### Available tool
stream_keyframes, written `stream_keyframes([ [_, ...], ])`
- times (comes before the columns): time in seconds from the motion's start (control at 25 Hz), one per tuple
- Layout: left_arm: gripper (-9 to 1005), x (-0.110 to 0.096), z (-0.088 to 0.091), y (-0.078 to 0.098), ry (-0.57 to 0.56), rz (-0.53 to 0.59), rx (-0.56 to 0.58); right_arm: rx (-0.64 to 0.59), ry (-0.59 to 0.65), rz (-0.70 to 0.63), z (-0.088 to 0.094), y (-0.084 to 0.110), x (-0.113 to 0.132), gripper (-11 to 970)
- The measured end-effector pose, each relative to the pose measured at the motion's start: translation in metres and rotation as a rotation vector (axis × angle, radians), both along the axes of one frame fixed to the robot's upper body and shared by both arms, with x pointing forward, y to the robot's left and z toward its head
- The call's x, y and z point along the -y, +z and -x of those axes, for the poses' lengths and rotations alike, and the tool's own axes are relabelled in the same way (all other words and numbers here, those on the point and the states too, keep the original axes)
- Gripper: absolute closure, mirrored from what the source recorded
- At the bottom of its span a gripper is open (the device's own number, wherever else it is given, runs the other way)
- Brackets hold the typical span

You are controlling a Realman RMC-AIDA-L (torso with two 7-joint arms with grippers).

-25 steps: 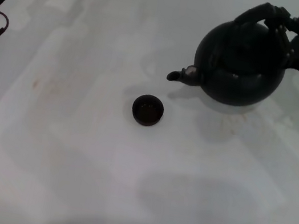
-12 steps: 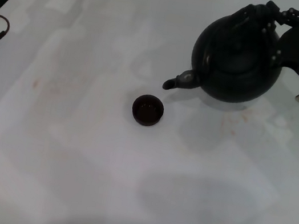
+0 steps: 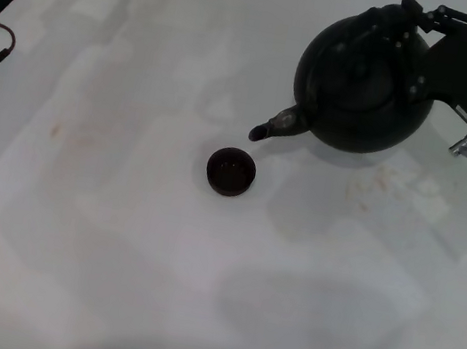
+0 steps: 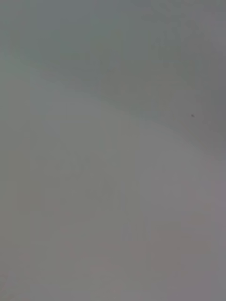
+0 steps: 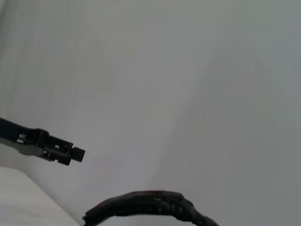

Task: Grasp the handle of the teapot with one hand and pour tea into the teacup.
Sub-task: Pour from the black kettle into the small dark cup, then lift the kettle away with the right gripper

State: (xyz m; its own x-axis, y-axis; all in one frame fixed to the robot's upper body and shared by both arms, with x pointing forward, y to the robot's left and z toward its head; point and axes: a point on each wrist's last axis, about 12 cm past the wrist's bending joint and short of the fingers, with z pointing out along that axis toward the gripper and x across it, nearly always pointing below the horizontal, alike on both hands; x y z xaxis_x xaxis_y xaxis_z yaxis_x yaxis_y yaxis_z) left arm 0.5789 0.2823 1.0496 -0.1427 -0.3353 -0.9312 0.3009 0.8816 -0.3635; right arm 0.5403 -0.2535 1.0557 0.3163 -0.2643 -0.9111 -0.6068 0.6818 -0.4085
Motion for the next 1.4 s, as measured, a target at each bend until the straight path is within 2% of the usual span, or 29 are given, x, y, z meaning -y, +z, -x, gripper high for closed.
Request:
stream_keyframes([
  [0.76,270,-0.001,-0.001,0.000,0.002,0.021,-0.010,0.160,0.020,0.176,-0.002,0.001,-0.010,834],
  [1.4,270,-0.001,-0.001,0.000,0.008,0.023,-0.011,0.224,0.027,0.239,-0.001,0.001,-0.013,842],
])
